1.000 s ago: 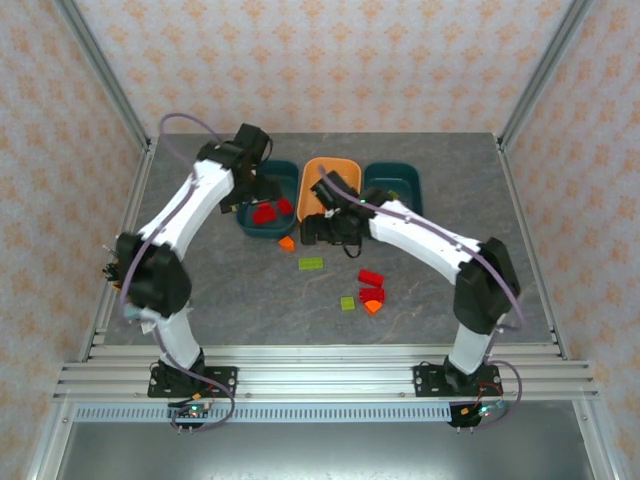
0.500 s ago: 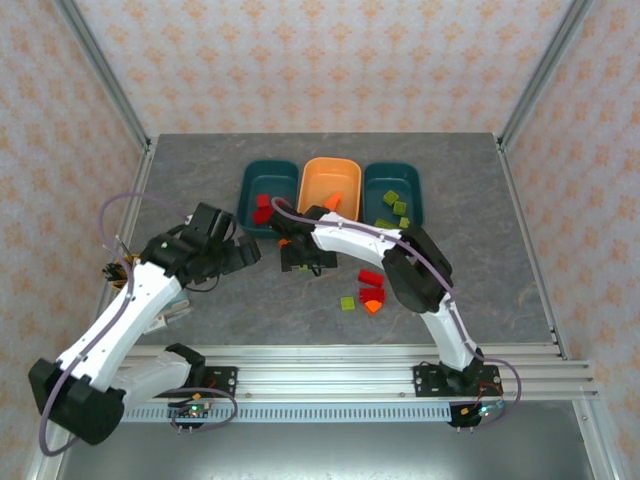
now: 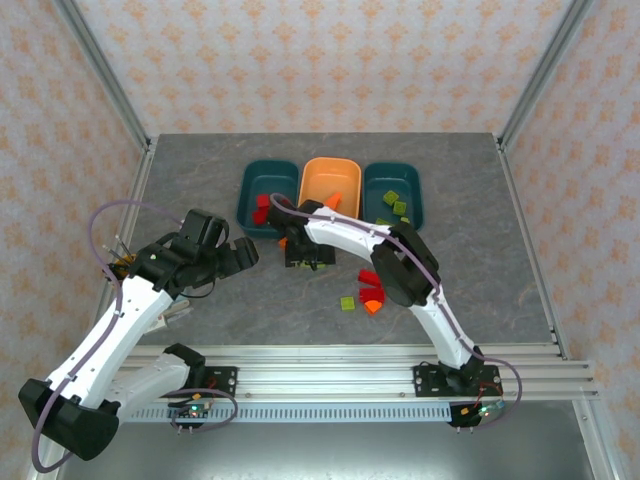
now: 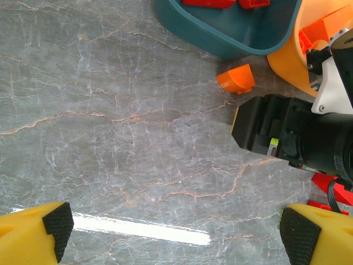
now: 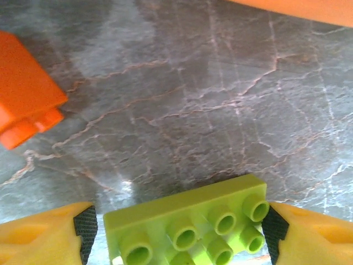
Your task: Sort the legos into containers by color
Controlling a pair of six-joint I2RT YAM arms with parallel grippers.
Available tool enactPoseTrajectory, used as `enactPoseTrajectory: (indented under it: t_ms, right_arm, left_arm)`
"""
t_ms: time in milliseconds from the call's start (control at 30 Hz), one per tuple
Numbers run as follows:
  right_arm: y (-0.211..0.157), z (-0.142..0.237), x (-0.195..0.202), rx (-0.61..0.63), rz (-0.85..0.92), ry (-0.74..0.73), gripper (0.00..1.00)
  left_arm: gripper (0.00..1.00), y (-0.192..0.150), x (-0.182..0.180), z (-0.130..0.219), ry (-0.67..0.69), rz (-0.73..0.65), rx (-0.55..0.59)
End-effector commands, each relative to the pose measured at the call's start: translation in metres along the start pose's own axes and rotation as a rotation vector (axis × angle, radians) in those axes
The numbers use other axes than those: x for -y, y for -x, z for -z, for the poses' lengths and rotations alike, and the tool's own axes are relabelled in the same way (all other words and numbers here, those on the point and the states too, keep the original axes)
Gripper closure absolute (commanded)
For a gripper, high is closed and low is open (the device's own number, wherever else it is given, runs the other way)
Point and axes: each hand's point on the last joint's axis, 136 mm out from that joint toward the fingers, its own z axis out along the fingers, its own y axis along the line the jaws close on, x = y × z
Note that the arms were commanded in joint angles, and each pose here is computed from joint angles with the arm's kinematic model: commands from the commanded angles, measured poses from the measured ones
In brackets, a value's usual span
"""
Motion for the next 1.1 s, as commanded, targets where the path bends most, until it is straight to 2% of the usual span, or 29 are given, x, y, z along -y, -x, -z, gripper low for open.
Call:
enactPoseTrajectory:
  t_ms: [0,467,600,700,800,933,1067]
  right_arm:
    - [-0.003,-0.008,0.011,-0.031,-0.007,-0.048,0.27]
    - [-0.012,-0.025,0.014,-0.093,-0.044,-0.028,0.32]
    - [-0.012,-0.021,0.017,-0.089,-0.044,-0.025,0.38]
    - [-0.004,-0.003,0.022,-0.033,-0.043,-0.026,0.44]
    - [0.009,0.031,0.031,0.043,-0.064,-0.002,0.45]
    - [0.027,0.082,0.060,0.130,-0.131,0.041,0.46]
    - [0.044,0.113,0.106,0.174,-0.226,0.048,0.46]
  left_arm:
    - [0.01,-0.004,-0.002,0.002,0.007,0.006,-0.017]
    - [0.02,-0.004,0.005,-0.002,-0.020,0.016,-0.020]
    - [0.02,-0.008,0.010,-0.007,-0.038,0.003,-0.044]
    - [0.02,-0.009,0.014,-0.008,-0.053,0.001,-0.048]
    - [0.02,-0.007,0.026,-0.007,-0.088,-0.023,-0.045]
    - [0.03,-0.011,0.063,-0.008,-0.170,-0.123,-0.073]
    - [0.03,-0.011,0.102,-0.011,-0.218,-0.214,-0.080]
